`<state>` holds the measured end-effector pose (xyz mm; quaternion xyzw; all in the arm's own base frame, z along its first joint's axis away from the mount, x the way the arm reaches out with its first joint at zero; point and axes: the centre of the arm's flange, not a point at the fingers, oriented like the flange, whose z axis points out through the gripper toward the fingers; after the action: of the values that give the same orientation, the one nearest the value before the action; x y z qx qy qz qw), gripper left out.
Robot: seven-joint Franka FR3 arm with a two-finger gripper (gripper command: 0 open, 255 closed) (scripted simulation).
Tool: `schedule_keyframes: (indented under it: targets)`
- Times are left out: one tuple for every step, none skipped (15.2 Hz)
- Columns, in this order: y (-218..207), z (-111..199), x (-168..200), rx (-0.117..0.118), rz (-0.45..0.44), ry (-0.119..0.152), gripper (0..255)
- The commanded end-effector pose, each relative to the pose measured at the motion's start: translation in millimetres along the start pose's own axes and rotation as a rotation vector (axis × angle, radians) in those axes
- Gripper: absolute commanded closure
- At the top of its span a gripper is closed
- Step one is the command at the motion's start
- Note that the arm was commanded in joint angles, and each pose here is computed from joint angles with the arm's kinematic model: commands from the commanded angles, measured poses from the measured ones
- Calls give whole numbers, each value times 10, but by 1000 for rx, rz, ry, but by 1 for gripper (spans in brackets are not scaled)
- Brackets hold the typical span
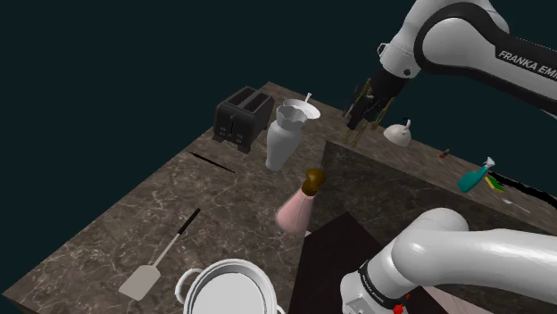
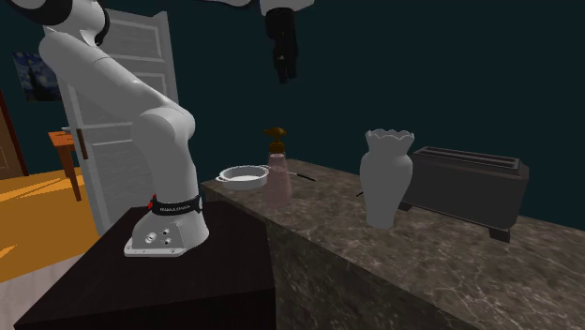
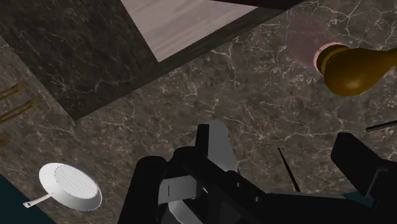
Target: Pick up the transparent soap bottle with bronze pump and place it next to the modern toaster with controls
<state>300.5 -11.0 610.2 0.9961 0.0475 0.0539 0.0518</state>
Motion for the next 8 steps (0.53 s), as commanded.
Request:
schedule_keyframes:
  targets:
    - [0, 0, 0, 0, 0, 0, 0]
    - [-67, 92, -26, 15, 21, -2, 0]
    - [-136, 183, -50, 30, 41, -3, 0]
    - [-207, 273, -73, 46, 62, -5, 0]
    - [-279, 362, -94, 61, 82, -7, 0]
    - [-354, 450, -115, 76, 103, -8, 0]
    - [-430, 536, -133, 91, 124, -10, 0]
    - [-507, 622, -151, 106, 144, -11, 0]
